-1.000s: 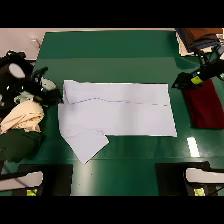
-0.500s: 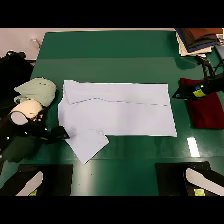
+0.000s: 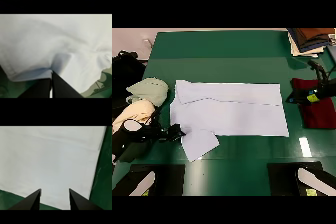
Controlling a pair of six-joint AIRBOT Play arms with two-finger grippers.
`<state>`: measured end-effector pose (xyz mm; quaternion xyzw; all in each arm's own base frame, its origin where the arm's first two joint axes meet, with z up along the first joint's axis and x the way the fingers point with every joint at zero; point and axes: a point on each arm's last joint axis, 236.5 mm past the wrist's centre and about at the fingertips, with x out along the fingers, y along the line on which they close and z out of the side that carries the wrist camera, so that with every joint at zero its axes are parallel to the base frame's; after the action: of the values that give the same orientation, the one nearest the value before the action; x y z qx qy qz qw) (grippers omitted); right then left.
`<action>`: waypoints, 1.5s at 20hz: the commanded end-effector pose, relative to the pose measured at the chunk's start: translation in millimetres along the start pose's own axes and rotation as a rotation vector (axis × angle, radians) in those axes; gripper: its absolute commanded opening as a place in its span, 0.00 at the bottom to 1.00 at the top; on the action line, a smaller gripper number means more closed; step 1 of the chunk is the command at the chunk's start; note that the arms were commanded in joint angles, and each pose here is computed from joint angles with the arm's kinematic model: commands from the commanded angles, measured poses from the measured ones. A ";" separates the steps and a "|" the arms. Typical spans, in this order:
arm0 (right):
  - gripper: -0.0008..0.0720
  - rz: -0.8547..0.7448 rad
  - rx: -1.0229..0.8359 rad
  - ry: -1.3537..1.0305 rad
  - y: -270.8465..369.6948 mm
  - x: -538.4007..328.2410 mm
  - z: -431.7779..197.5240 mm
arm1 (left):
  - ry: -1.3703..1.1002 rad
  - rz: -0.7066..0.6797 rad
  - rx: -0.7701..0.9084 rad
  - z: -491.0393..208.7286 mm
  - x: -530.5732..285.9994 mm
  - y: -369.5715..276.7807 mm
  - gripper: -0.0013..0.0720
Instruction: Fold the shirts.
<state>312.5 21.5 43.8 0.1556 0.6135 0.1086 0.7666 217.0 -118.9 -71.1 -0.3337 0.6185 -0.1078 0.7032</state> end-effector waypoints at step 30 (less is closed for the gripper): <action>0.03 -0.114 0.107 0.083 -45.3 -4.6 -103.6 | -0.049 0.124 0.329 -23.0 -112.2 -43.0 0.05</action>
<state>208.5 -2.6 -0.7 0.1680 0.6757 0.0614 0.7151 161.7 -101.4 25.8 -0.1815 0.6311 -0.1675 0.7354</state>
